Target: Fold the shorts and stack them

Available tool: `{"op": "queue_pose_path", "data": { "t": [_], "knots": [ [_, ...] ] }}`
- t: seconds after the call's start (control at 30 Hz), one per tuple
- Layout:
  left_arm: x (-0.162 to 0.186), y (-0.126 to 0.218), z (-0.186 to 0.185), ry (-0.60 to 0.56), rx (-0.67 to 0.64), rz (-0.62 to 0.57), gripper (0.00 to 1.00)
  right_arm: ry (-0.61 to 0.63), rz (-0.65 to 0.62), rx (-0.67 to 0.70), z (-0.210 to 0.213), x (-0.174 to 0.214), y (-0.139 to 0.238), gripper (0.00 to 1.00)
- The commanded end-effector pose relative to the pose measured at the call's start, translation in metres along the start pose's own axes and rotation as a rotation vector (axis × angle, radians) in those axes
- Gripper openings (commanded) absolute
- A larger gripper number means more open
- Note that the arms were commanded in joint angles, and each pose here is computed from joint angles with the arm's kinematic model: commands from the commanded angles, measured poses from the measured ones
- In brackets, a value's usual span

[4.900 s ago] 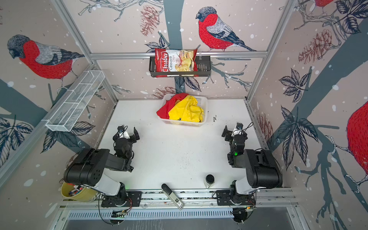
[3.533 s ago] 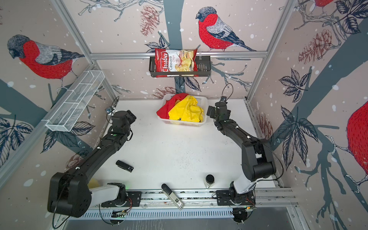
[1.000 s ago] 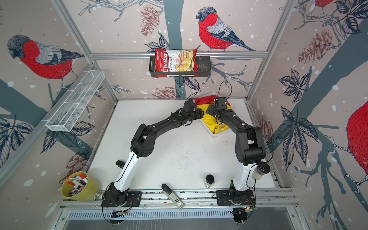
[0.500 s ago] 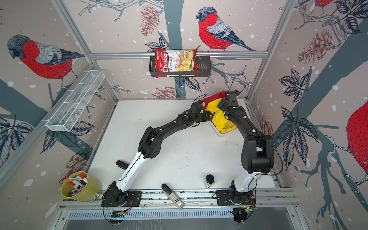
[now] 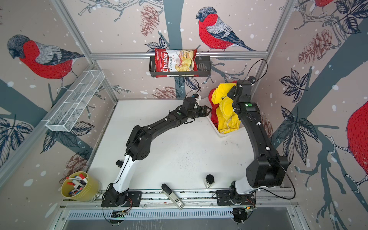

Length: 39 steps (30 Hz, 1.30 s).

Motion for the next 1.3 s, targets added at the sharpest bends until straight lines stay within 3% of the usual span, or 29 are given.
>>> {"op": "queue_pose_path", "data": {
  "t": [0.0, 0.2, 0.4, 0.47, 0.63, 0.77, 0.97, 1.17, 1.23, 1.27],
  "knots": [
    [-0.014, 0.011, 0.000, 0.004, 0.010, -0.061, 0.74, 0.039, -0.020, -0.007, 0.008, -0.007, 0.008, 0.01],
    [-0.008, 0.018, 0.009, 0.015, -0.002, -0.048, 0.73, 0.037, 0.109, 0.077, -0.031, 0.051, -0.018, 0.01],
    [0.000, 0.020, 0.019, 0.026, -0.017, -0.026, 0.73, 0.061, 0.299, 0.168, -0.067, 0.119, -0.076, 0.05],
    [0.003, 0.021, 0.023, 0.031, -0.026, -0.019, 0.73, 0.079, 0.360, 0.199, -0.069, 0.129, -0.097, 0.19],
    [0.009, 0.024, 0.035, 0.051, -0.050, -0.006, 0.73, 0.130, 0.395, 0.183, -0.052, 0.133, -0.107, 0.75],
    [0.014, 0.025, 0.043, 0.073, -0.059, -0.003, 0.73, 0.152, 0.364, 0.166, -0.044, 0.126, -0.071, 0.92],
    [0.020, 0.020, 0.048, 0.093, -0.061, 0.013, 0.72, 0.159, 0.349, 0.192, -0.073, 0.134, -0.014, 0.99],
    [0.029, 0.013, 0.050, 0.120, -0.045, 0.027, 0.70, 0.164, 0.366, 0.183, -0.102, 0.157, -0.012, 1.00],
    [0.034, 0.010, 0.048, 0.123, -0.038, 0.034, 0.70, 0.154, 0.404, 0.175, -0.107, 0.167, -0.025, 0.89],
    [0.035, 0.009, 0.047, 0.124, -0.035, 0.038, 0.70, 0.142, 0.437, 0.180, -0.108, 0.170, -0.031, 0.77]
  ]
}}
Point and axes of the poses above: each gripper's point midway between its finger pads, its own y axis back along the fingers, its own z axis along the line the jaws close on, x = y × z, the point moved 5 cm from there along y, back along the fingers, and after that the axes turned 12 degrees about -y, right-handed, at the moved point
